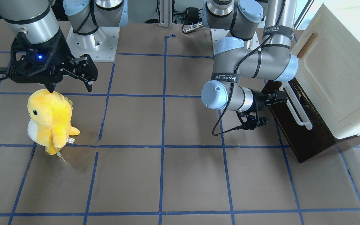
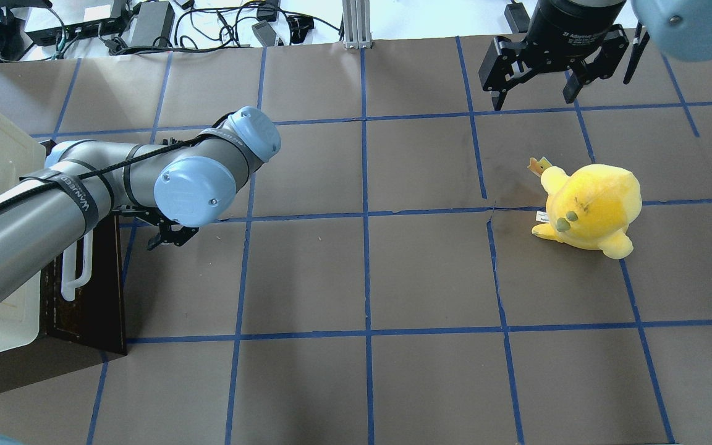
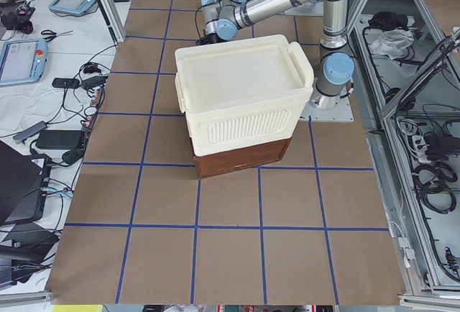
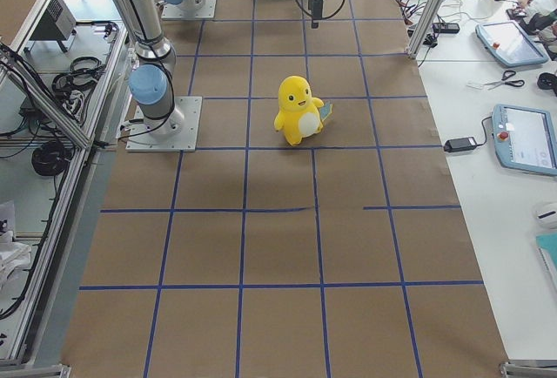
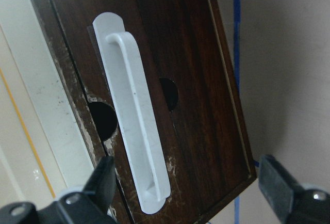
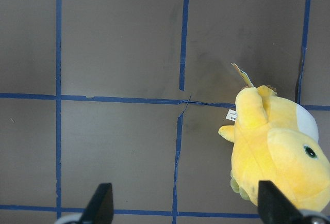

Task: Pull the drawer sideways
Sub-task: 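Move the left gripper down to the white bar handle of the drawer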

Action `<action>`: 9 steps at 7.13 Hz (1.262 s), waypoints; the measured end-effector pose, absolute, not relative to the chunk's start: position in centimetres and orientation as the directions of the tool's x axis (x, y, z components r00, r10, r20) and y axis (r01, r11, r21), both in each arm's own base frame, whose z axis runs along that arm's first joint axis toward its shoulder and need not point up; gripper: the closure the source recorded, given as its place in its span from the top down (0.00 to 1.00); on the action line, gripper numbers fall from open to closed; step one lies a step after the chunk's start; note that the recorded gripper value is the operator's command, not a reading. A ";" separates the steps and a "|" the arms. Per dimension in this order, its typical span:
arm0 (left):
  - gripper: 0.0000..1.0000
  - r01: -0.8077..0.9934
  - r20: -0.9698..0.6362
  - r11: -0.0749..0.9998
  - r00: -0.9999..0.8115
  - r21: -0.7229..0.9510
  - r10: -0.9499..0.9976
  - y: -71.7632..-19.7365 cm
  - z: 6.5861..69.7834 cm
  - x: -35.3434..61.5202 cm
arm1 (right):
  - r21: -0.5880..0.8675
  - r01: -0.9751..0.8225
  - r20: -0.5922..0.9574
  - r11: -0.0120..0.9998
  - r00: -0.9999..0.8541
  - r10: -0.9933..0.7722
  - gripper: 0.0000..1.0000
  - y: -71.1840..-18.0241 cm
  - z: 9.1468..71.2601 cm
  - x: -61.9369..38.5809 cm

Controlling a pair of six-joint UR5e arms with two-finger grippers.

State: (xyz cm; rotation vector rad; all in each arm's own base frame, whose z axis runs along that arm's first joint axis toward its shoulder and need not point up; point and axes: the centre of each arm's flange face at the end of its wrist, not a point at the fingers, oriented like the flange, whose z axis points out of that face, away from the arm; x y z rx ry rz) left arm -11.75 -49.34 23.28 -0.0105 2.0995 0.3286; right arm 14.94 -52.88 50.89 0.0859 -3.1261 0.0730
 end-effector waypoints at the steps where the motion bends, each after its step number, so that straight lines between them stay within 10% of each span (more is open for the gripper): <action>1: 1.00 -0.177 -0.851 0.960 -0.516 0.217 0.097 -49.4 22.4 -10.5 | -0.046 -0.055 0.015 0.997 -0.998 -0.055 1.00 -52.9 50.9 14.9; 9: 0.74 -0.189 -0.901 0.949 -0.405 0.251 0.158 -50.5 20.0 -7.0 | -0.046 -0.055 0.015 0.997 -0.998 -0.055 1.00 -52.9 50.9 14.9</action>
